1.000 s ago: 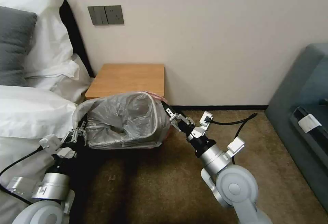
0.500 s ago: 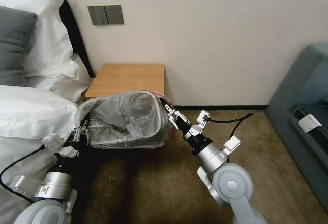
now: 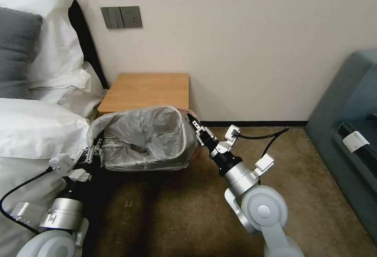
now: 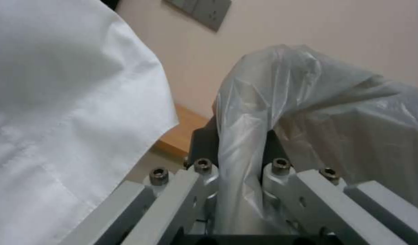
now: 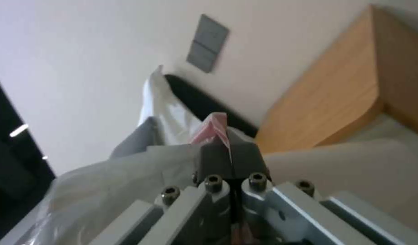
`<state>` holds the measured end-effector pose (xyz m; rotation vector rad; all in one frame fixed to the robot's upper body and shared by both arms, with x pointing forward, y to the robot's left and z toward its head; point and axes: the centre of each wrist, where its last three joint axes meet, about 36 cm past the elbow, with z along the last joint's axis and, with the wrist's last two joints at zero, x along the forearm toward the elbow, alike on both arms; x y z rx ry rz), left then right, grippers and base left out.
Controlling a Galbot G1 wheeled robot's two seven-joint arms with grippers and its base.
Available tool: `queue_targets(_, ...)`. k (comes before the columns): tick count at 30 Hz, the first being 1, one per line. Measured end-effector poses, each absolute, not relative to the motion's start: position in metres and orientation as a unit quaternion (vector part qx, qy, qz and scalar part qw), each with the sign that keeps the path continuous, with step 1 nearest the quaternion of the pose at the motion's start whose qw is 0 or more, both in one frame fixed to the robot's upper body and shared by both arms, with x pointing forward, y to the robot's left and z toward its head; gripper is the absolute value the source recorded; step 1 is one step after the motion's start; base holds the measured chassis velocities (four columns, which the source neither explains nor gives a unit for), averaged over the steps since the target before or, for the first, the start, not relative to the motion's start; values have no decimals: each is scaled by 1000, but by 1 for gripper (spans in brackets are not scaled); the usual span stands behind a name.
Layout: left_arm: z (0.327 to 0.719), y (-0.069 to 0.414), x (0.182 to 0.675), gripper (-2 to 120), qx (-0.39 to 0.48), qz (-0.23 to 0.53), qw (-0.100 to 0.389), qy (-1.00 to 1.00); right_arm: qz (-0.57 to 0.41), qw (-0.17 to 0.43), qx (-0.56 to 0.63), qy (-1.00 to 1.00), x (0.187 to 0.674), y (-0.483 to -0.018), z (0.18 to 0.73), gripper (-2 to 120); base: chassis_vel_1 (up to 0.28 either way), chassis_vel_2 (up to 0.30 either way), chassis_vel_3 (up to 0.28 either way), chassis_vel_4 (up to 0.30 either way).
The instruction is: Pick up the garbage bag from the table and place it over the trash can.
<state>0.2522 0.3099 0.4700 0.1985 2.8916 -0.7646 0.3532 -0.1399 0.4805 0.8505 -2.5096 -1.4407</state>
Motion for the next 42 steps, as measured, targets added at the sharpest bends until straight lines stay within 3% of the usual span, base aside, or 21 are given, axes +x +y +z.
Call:
queue_targets(19,473,310,246,7,109,-250,73,959,-436,99,235,-863,384,-148,454,1,0,0,0,0)
queue_targets(33,474,309,255,7,5,-276,34,961,-391,86,257,-880,346,-173,460,49,0,0,0,0)
queue_targets(36,470,308,257,7,-4,-242,25,970,-285,16,286,-915,330,-180,501,63,0,0,0,0)
queue_targets(42,458,299,260,7,-10,-181,23,983,-130,-38,434,-891,319,-180,553,84,0,0,0,0)
